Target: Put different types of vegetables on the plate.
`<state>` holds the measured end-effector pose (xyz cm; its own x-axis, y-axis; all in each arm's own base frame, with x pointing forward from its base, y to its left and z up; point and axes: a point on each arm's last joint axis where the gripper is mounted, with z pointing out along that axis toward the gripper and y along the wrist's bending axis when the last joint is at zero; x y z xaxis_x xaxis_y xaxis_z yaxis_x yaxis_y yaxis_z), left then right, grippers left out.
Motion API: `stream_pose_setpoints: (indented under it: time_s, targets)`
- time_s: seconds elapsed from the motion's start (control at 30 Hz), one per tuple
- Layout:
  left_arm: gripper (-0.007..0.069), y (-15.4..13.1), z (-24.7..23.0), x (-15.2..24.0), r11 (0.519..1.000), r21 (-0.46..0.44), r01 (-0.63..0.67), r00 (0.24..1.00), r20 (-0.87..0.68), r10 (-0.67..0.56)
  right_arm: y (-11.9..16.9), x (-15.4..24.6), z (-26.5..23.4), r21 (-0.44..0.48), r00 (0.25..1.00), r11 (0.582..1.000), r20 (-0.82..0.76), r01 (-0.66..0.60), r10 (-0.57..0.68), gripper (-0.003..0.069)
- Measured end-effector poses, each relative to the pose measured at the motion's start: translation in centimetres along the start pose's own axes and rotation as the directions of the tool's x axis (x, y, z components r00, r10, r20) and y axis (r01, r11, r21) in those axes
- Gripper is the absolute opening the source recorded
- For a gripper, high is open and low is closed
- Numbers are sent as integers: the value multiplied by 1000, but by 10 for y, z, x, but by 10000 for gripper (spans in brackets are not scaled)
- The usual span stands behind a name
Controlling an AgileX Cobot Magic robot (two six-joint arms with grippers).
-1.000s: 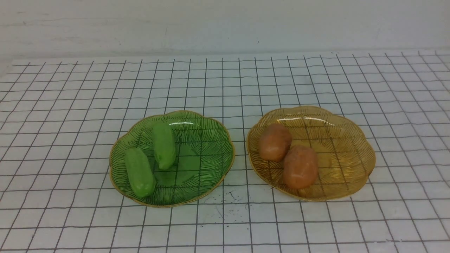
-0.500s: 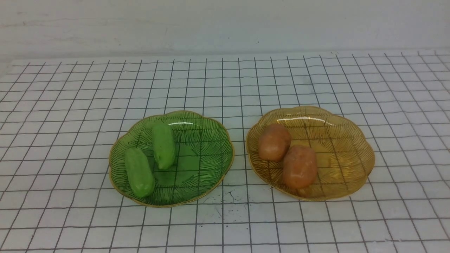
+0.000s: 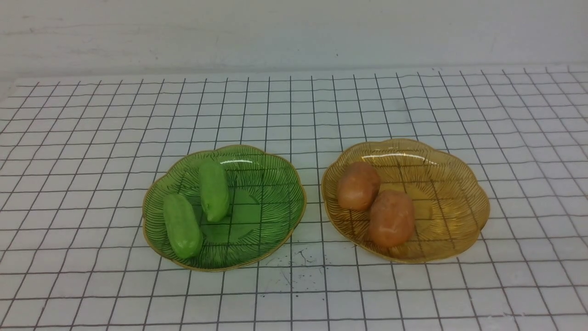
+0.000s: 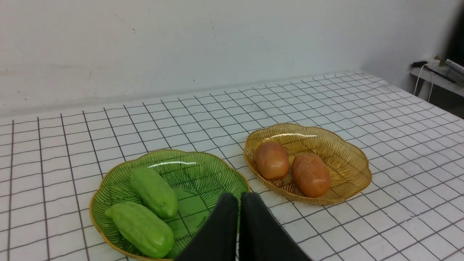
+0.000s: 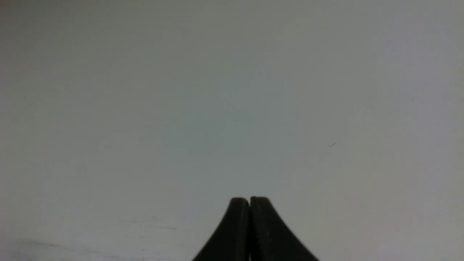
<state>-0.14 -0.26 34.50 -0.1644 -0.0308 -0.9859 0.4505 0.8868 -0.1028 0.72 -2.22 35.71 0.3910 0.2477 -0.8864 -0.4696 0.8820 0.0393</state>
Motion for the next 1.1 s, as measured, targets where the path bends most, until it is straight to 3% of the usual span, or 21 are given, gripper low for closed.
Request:
stream_pose_setpoints:
  time_s: [0.67, 0.8, 0.97, 1.1]
  targets:
    - [-8, 6, 20, 28, 999, -30, -33, 999, -21, 33, 0, 0, 0, 0, 1000, 1000, 0, 0, 0, -14]
    - [-8, 11, 35, 46, 994, -100, -51, 998, 39, 55, 0, 0, 0, 0, 1000, 1000, 0, 0, 0, -14]
    - [-8, 25, 54, 89, 956, -291, -30, 996, 73, 54, 0, 0, 0, 0, 1000, 1000, 0, 0, 0, -14]
    - [-8, 36, 65, 124, 921, -389, -9, 999, 39, 26, 0, 0, 0, 0, 1000, 1000, 0, 1, -1, -14]
